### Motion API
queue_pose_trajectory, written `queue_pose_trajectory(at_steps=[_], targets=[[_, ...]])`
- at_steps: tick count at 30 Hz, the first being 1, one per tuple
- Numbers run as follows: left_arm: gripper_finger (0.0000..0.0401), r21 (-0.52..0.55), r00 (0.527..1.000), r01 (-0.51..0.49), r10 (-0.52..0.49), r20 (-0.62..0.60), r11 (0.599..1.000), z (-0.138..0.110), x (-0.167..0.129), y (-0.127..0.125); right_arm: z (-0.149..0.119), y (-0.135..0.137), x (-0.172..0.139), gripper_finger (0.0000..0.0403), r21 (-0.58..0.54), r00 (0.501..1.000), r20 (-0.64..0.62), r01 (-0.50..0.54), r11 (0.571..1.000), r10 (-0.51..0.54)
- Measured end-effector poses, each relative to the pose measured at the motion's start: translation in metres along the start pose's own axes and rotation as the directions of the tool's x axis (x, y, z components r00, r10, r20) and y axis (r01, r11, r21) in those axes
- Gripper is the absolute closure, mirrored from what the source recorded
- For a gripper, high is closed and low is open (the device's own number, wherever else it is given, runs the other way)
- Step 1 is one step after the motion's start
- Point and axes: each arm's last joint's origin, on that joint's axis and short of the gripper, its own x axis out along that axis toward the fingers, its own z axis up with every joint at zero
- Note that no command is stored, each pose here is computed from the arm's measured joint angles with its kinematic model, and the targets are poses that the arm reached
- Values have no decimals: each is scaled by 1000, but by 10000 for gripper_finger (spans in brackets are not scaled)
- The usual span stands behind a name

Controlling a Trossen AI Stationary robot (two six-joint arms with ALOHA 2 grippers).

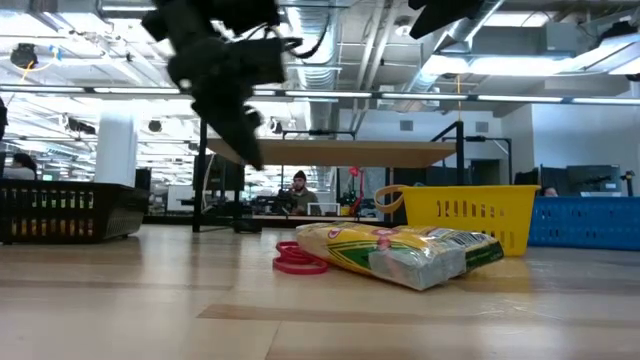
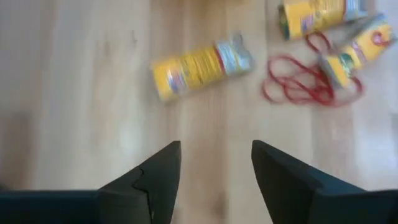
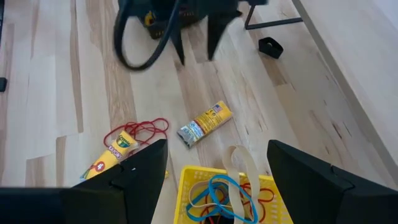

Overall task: Pick & Place Office Desk Supplies
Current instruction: Put the yellow crayon box into the blue bin

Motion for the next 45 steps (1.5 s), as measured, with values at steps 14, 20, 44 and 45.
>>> queue_pose_trajectory(at_steps=[14, 20, 44, 45], targets=[[204, 505, 982, 33, 68, -179, 862, 40, 50, -4, -1, -1, 0, 129, 25, 1000, -14, -11, 1000, 11], [184, 567, 991, -8, 82, -105, 824, 53, 48, -7, -2, -1, 0, 129, 19, 999, -31, -12, 1000, 13], [183, 786, 982, -32, 167, -92, 618, 53, 92, -12, -4, 0, -1, 129, 68, 999, -45, -12, 998, 15], [183, 792, 982, -32, 167, -89, 610, 53, 92, -12, -4, 0, -1, 129, 68, 999, -45, -12, 998, 15]])
